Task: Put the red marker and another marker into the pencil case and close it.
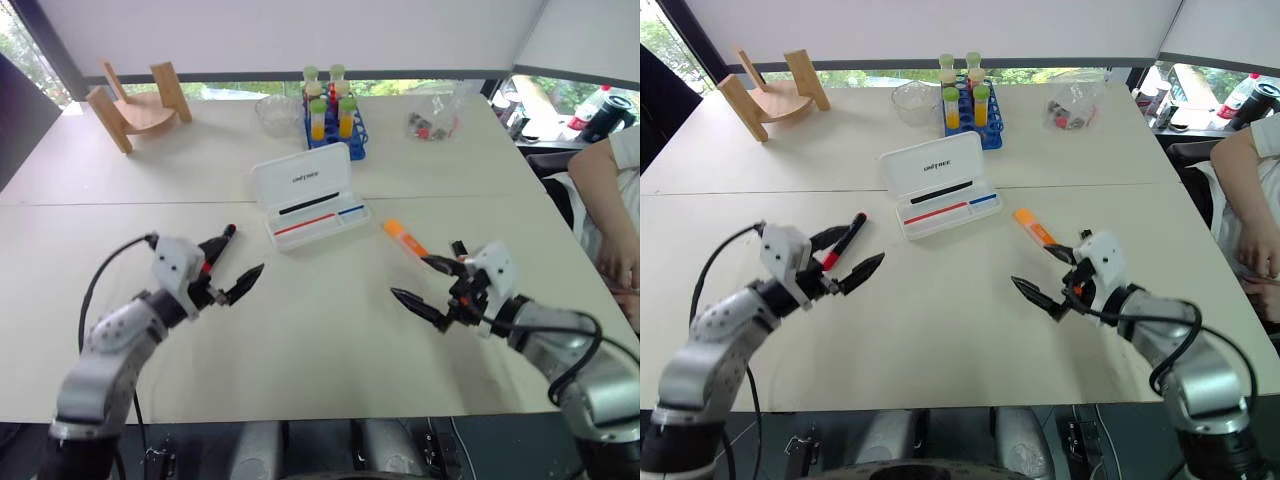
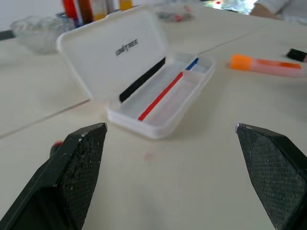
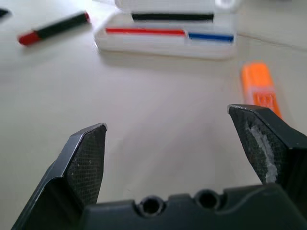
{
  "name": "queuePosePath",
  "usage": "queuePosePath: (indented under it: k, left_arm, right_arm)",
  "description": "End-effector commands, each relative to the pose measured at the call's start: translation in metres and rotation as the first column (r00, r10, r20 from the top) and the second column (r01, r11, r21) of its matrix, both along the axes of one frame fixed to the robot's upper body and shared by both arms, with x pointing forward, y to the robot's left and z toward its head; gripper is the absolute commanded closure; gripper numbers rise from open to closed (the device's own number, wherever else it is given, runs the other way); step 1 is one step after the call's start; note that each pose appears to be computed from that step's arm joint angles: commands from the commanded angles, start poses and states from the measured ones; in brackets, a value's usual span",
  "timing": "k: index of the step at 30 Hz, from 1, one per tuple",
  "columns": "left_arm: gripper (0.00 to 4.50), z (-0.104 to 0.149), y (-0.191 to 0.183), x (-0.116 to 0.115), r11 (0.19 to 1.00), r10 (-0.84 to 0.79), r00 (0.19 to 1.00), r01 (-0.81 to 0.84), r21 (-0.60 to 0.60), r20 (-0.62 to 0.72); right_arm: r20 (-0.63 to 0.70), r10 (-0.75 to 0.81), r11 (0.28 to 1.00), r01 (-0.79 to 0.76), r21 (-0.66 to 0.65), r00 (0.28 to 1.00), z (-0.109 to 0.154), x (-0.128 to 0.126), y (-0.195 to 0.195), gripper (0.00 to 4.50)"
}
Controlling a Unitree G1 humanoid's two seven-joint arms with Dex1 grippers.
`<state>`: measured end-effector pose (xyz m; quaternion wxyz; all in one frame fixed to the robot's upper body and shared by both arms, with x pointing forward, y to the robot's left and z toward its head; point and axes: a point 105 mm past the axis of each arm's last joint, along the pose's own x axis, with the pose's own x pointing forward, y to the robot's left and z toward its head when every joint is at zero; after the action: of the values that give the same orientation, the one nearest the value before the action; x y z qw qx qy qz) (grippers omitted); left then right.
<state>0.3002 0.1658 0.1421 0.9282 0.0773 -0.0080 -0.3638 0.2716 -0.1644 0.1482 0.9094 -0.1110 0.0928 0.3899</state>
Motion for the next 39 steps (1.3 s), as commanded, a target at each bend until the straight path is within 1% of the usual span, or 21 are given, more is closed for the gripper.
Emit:
queuePosePath:
  k: [1, 7, 11, 17, 21, 23, 24, 26, 28, 30, 33, 34, 37, 39]
  left_arm:
    - [0.07, -0.008, -0.013, 0.013, 0.990, -0.137, 0.989, 0.138, 0.023, -0.050]
    - [0.07, -0.009, -0.033, 0.051, 0.960, -0.260, 0.964, 0.264, 0.089, -0.062]
    - [0.07, -0.013, -0.054, 0.070, 0.937, -0.326, 0.942, 0.333, 0.107, -0.074]
    - [0.07, -0.022, -0.080, 0.080, 0.896, -0.411, 0.904, 0.424, 0.131, -0.115]
    - [0.07, -0.033, -0.086, 0.086, 0.886, -0.404, 0.903, 0.426, 0.180, -0.149]
    - [0.07, -0.037, -0.087, 0.090, 0.890, -0.387, 0.905, 0.417, 0.184, -0.178]
    - [0.30, -0.040, -0.087, 0.092, 0.892, -0.374, 0.908, 0.408, 0.197, -0.188]
    - [0.91, -0.047, -0.086, 0.092, 0.889, -0.367, 0.901, 0.413, 0.198, -0.232]
    - [1.91, -0.052, -0.085, 0.089, 0.882, -0.376, 0.885, 0.432, 0.185, -0.273]
    - [2.82, -0.051, -0.082, 0.087, 0.881, -0.385, 0.881, 0.440, 0.175, -0.276]
    - [4.31, -0.049, -0.075, 0.079, 0.862, -0.416, 0.863, 0.475, 0.177, -0.286]
    - [4.42, -0.047, -0.071, 0.073, 0.844, -0.443, 0.848, 0.504, 0.183, -0.291]
    - [4.42, -0.039, -0.062, 0.051, 0.786, -0.535, 0.793, 0.594, 0.172, -0.293]
    - [4.42, -0.038, -0.051, 0.034, 0.739, -0.583, 0.755, 0.646, 0.191, -0.300]
  right_arm:
    - [0.024, 0.072, 0.997, -0.072, -0.006, 0.997, 0.025, -0.001, 0.004, 0.00]
    - [0.109, 0.070, 0.997, -0.067, -0.030, 0.992, 0.051, 0.014, 0.003, 0.00]
    - [0.148, 0.060, 0.998, -0.056, -0.035, 0.987, 0.058, 0.016, 0.006, 0.00]
    - [0.168, 0.020, 1.000, -0.016, -0.022, 0.986, 0.060, 0.015, 0.002, 0.00]
    - [0.174, -0.004, 1.000, 0.008, -0.026, 0.985, 0.059, 0.014, -0.001, 0.00]
    - [0.182, -0.016, 0.999, 0.022, -0.028, 0.983, 0.060, 0.014, -0.002, 0.00]
    - [0.189, -0.022, 0.999, 0.028, -0.030, 0.982, 0.061, 0.015, -0.003, 0.00]
    - [0.193, -0.030, 0.999, 0.036, -0.026, 0.981, 0.062, 0.016, -0.003, 0.00]
    - [0.204, -0.040, 0.999, 0.045, -0.020, 0.978, 0.063, 0.018, -0.003, 0.00]
    - [0.207, -0.037, 0.999, 0.043, -0.022, 0.978, 0.064, 0.020, -0.002, 0.00]
    - [0.210, -0.037, 0.999, 0.043, -0.022, 0.977, 0.066, 0.021, -0.002, 0.00]
    - [0.212, -0.037, 0.999, 0.043, -0.023, 0.977, 0.067, 0.022, -0.002, 0.00]
    - [0.218, -0.035, 0.999, 0.041, -0.025, 0.975, 0.069, 0.024, -0.003, 0.00]
    - [0.222, -0.032, 0.999, 0.039, -0.027, 0.975, 0.071, 0.026, -0.003, 0.00]
